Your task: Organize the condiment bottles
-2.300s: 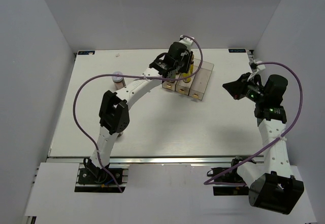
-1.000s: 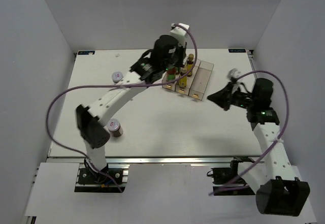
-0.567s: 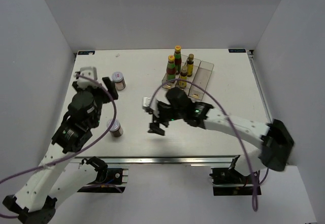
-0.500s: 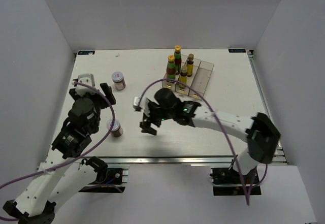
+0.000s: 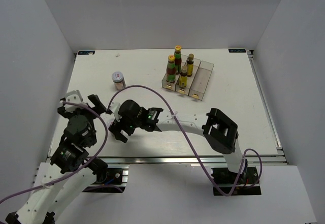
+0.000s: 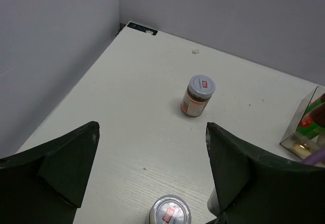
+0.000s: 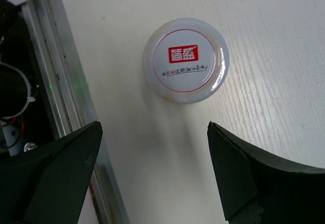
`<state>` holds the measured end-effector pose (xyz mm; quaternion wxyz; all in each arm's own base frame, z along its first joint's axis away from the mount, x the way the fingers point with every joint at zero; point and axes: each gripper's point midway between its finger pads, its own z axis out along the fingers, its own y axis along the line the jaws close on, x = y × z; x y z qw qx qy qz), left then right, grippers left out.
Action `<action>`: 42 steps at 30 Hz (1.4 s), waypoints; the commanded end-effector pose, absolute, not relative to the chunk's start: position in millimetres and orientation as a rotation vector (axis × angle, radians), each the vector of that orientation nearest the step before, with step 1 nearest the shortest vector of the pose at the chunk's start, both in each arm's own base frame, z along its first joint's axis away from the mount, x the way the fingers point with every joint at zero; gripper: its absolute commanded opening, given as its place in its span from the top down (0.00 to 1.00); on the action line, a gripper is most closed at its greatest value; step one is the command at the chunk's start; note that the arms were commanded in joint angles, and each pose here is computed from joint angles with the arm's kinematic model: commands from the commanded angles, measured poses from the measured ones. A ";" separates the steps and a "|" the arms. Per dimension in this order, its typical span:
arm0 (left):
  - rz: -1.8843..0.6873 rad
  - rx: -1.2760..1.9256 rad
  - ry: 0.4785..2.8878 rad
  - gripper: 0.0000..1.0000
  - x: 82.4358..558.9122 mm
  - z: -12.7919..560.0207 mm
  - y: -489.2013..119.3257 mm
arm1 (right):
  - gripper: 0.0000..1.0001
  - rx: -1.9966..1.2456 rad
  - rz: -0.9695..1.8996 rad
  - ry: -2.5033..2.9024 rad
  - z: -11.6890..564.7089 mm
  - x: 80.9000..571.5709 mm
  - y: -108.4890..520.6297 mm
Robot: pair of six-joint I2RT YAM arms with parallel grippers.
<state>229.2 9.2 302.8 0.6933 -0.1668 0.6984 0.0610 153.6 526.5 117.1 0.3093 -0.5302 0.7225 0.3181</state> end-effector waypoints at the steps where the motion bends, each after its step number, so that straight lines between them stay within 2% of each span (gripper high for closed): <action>1: 0.136 -0.457 1.501 0.05 218.1 307.4 24.1 | 0.11 -1.279 0.876 1.911 136.8 167.1 543.9; 10: 0.126 -0.568 1.423 0.05 196.4 309.7 46.5 | 0.11 -1.221 0.844 1.920 118.6 182.1 569.1; 23: 0.121 -0.585 1.406 0.05 191.5 310.2 51.0 | 0.11 -1.226 0.740 1.872 101.2 196.0 591.1; 26: 0.118 -0.592 1.396 0.05 189.4 310.7 52.9 | 0.14 -1.219 0.724 1.875 97.9 198.7 591.3; 27: 0.115 -0.594 1.392 0.05 189.2 311.4 53.0 | 0.17 -1.209 0.712 1.875 97.6 201.1 591.0; 30: 0.117 -0.593 1.394 0.05 189.2 311.2 53.1 | 0.40 -1.209 0.697 1.868 97.3 203.4 590.7; 31: 0.116 -0.594 1.393 0.05 188.9 311.1 53.2 | 0.54 -1.212 0.695 1.866 97.8 203.4 590.1; 33: 0.113 -0.594 1.391 0.05 188.8 311.5 53.1 | 0.70 -1.217 0.696 1.864 96.5 202.3 588.0; 34: 0.115 -0.592 1.394 0.05 188.9 310.7 53.0 | 0.84 -1.218 0.697 1.858 99.6 202.8 586.8; 36: 0.111 -0.591 1.392 0.05 188.6 311.3 52.8 | 0.96 -1.225 0.681 1.856 99.9 203.3 580.7; 37: 0.110 -0.590 1.391 0.05 188.4 311.1 52.9 | 1.00 -1.212 0.684 1.842 112.6 209.1 576.0; 41: 0.096 -0.579 1.387 0.05 188.8 312.5 51.0 | 1.00 -1.228 0.780 1.825 153.1 222.1 545.3; 42: 0.092 -0.572 1.389 0.05 189.5 312.3 49.7 | 1.00 -1.269 0.860 1.808 173.0 212.9 533.2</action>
